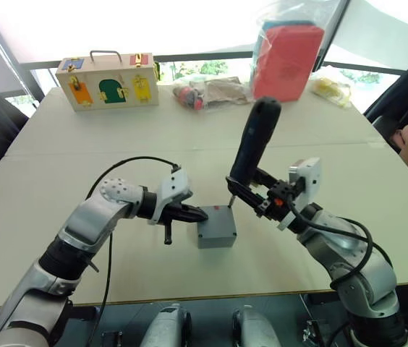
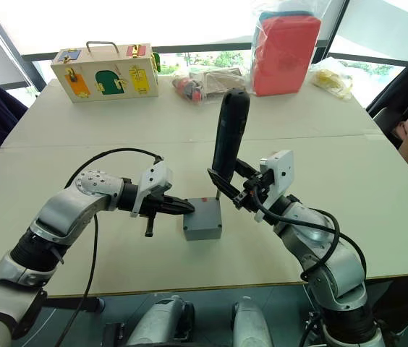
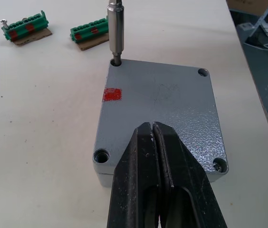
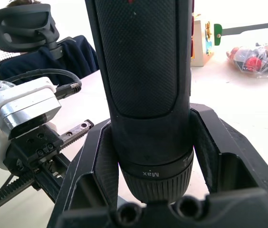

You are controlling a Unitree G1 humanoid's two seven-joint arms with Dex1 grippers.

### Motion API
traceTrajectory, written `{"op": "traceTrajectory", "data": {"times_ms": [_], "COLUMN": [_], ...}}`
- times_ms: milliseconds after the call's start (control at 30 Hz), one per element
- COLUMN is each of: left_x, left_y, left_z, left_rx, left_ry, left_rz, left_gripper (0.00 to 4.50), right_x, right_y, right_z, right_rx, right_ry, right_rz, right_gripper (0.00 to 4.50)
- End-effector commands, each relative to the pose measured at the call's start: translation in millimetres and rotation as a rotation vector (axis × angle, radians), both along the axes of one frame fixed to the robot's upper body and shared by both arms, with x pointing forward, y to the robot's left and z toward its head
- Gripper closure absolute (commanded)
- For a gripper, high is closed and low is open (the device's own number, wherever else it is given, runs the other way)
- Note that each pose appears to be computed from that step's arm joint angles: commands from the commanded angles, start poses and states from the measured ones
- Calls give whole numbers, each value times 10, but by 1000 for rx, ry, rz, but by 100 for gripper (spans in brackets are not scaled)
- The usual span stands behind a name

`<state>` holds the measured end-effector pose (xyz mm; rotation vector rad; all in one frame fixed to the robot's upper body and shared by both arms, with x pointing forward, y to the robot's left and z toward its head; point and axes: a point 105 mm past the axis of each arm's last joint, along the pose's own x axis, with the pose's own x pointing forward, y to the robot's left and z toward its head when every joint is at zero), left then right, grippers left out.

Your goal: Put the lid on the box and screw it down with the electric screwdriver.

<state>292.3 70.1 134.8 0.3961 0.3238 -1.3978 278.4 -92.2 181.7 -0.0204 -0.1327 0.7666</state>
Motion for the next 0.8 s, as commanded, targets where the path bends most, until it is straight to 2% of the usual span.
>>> {"op": "traceTrajectory", "data": {"times_ms": [33,300,800], "left_x": [-26,-13,7], "left_y": [4,4,-28], "left_z": [-77,-112,-146], "left_rx": [27,30,19], "left_ry": [11,18,12], "left_rz": [0,4,9], "left_gripper": [450,450,450], "right_x": [5,37,15], "right_y": [38,14,-21], "right_z": [-399,-472,-416], "right_rx": [-89,-111,-107], "right_ry": [147,166,148], "right_rz": [-4,-39,-31], "right_gripper": [271,271,271]}}
